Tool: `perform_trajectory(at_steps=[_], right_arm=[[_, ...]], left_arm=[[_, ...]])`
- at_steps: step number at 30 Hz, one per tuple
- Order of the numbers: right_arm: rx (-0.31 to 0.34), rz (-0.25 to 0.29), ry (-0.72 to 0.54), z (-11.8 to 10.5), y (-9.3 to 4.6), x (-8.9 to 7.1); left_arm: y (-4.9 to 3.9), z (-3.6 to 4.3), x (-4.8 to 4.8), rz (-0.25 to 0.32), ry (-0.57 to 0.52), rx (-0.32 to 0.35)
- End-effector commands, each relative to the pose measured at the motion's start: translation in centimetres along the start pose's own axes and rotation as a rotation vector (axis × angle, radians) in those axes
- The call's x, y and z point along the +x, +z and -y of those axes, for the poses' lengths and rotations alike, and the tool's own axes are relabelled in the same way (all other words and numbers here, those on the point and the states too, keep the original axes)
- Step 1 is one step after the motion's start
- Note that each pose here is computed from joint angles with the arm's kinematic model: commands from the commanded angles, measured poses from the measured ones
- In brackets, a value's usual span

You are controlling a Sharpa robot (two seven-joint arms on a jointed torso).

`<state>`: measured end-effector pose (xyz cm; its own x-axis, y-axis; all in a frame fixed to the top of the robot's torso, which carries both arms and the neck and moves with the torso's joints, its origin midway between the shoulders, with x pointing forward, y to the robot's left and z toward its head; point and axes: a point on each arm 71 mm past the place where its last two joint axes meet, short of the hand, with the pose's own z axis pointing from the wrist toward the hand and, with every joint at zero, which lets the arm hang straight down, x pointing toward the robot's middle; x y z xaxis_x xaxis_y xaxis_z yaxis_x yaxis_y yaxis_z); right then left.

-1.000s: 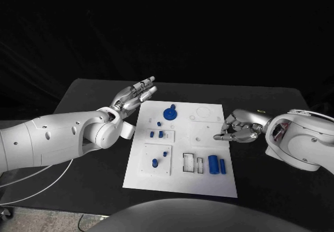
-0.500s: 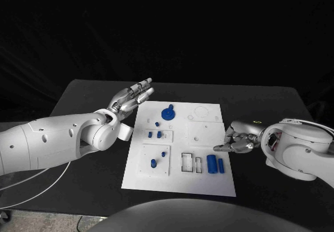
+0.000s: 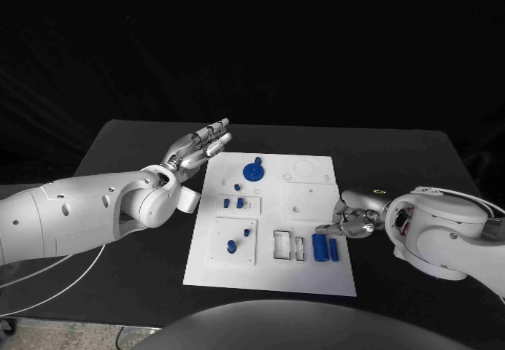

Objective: Assemble the parts on the task board

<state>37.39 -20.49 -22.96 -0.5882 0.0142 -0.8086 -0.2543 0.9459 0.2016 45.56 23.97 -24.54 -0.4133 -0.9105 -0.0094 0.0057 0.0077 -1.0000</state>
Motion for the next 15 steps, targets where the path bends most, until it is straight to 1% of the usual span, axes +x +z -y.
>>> perform_trajectory(at_steps=[1, 15], right_arm=[[0.011, -0.008, 0.000, -0.25, 0.01, 0.20], [0.037, -0.050, -0.035, -0.72, 0.28, 0.80]], left_arm=[[0.00, 0.05, 0.18, -0.019, -0.015, 0.003], [0.00, 0.02, 0.22, -0.024, -0.019, -0.002]])
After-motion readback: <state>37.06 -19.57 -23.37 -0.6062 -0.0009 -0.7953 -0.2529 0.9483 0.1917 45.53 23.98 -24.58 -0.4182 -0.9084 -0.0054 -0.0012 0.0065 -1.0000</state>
